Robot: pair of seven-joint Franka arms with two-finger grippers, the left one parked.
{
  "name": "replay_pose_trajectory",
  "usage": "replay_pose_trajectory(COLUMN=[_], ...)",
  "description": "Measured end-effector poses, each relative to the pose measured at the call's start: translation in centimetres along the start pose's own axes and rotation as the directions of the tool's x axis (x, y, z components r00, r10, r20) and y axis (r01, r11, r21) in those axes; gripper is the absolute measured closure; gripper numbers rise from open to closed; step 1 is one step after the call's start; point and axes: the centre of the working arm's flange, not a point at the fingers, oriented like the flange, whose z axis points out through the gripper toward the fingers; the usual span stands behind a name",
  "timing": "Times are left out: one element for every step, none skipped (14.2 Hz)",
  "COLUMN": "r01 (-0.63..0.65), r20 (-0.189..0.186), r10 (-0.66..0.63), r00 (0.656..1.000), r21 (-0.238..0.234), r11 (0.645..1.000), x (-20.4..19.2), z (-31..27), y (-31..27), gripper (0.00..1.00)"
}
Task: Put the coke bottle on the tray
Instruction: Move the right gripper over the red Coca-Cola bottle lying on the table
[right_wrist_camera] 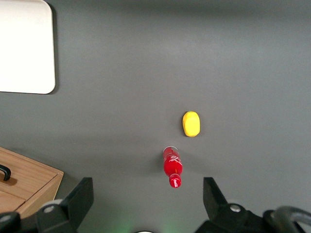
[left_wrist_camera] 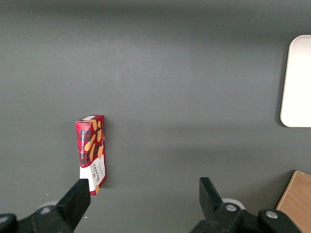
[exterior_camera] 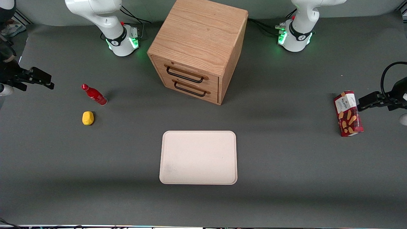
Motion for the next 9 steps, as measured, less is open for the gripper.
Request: replay_pose_trajectory(r01=[0.000,0.000,0.000,0.000,0.000,0.000,-0.001,-0.001,0.000], r20=[0.000,0.001,0.001,0.001,0.002,0.002,0.002,0.000,0.004], r10=[0.000,0.000,0.000,0.000,0.000,0.000,0.001,0.001,0.000], r00=[1.000,1.000,1.000,1.000,1.000,1.000,1.000,1.000,1.000], r21=[0.000,0.000,0.000,0.000,0.000,0.000,0.000,0.000,0.002], r11=[1.000,1.000,1.000,1.000,1.000,1.000,1.000,1.000,1.000], x=[0.00,-0.01,-0.01,-0.02,-0.02,-0.03,-0.04,-0.14,-0.50], z=[0.00,0.01,0.01,0.01,0.01,0.02,-0.02,-0.18,-0.44], y=[0.00,0.00,0.01,0.02,0.02,0.02,0.03,0.08,0.23], gripper=[0.00,0.00,0.00,0.00,0.00,0.00,0.00,0.00,0.00])
